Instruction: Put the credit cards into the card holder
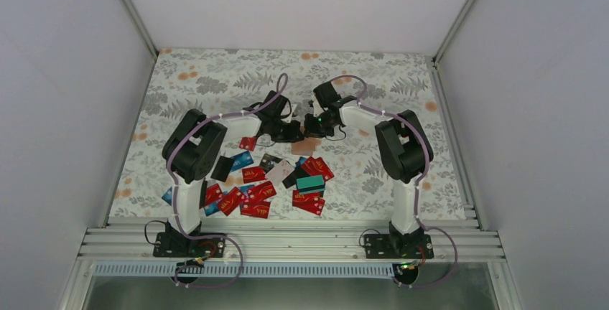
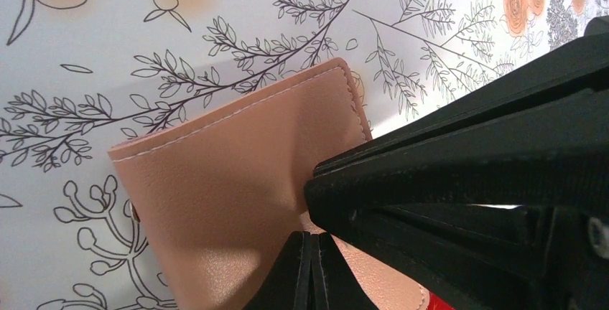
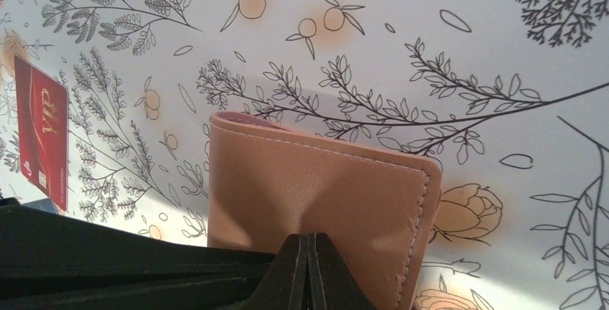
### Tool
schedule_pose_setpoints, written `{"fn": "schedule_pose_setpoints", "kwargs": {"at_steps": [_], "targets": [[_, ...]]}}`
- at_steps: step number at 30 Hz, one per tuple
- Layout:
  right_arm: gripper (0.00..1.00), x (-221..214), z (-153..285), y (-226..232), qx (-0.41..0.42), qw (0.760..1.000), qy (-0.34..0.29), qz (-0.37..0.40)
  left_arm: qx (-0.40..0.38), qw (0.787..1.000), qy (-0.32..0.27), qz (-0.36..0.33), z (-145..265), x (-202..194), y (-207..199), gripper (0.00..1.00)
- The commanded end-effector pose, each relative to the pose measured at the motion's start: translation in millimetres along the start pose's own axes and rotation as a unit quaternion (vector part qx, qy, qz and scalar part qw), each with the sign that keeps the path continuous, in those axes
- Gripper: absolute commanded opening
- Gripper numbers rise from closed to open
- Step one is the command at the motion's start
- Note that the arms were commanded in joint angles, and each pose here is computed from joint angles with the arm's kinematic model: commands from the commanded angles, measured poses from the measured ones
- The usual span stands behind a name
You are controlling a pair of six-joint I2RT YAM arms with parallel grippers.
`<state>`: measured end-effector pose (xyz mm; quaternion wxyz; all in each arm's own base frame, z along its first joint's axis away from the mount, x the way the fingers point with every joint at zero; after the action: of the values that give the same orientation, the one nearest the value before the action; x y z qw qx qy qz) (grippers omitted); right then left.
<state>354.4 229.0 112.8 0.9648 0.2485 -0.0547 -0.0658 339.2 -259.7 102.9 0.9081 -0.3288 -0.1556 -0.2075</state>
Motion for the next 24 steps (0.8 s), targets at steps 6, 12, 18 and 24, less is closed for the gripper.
{"fn": "schedule_pose_setpoints", "kwargs": {"at_steps": [6, 12, 18, 24], "targets": [[0.11, -24.3, -15.8, 3.6, -0.029, 0.998, 0.039, 0.028, 0.016, 1.000, 0.019, -0.007, 7.8, -11.3, -13.8, 0.04], [0.35, -12.0, 44.6, 41.2, 0.012, 0.998, -0.019, 0.051, 0.040, 0.999, -0.019, -0.030, 38.7, 13.1, -33.1, 0.15], [0.70, -1.5, 122.2, 67.3, 0.050, 0.988, -0.119, 0.079, 0.091, 0.991, -0.079, -0.063, 93.1, 37.1, -56.8, 0.33], [1.00, -0.5, 214.7, 73.8, 0.086, 0.958, -0.256, 0.096, 0.161, 0.971, -0.154, -0.083, 172.4, 46.1, -67.6, 0.78]]}}
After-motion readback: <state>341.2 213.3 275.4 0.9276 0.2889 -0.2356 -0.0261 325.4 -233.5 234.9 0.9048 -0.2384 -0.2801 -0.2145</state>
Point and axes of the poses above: each gripper's point midway between its finger pads, its own z axis back along the fingers, its own y axis along the line the jaws close on, x = y × z, the point moved 10 cm from there along z, back along the fingers, and after that the axes turned 13 degrees about -z, right-handed, at the moved point
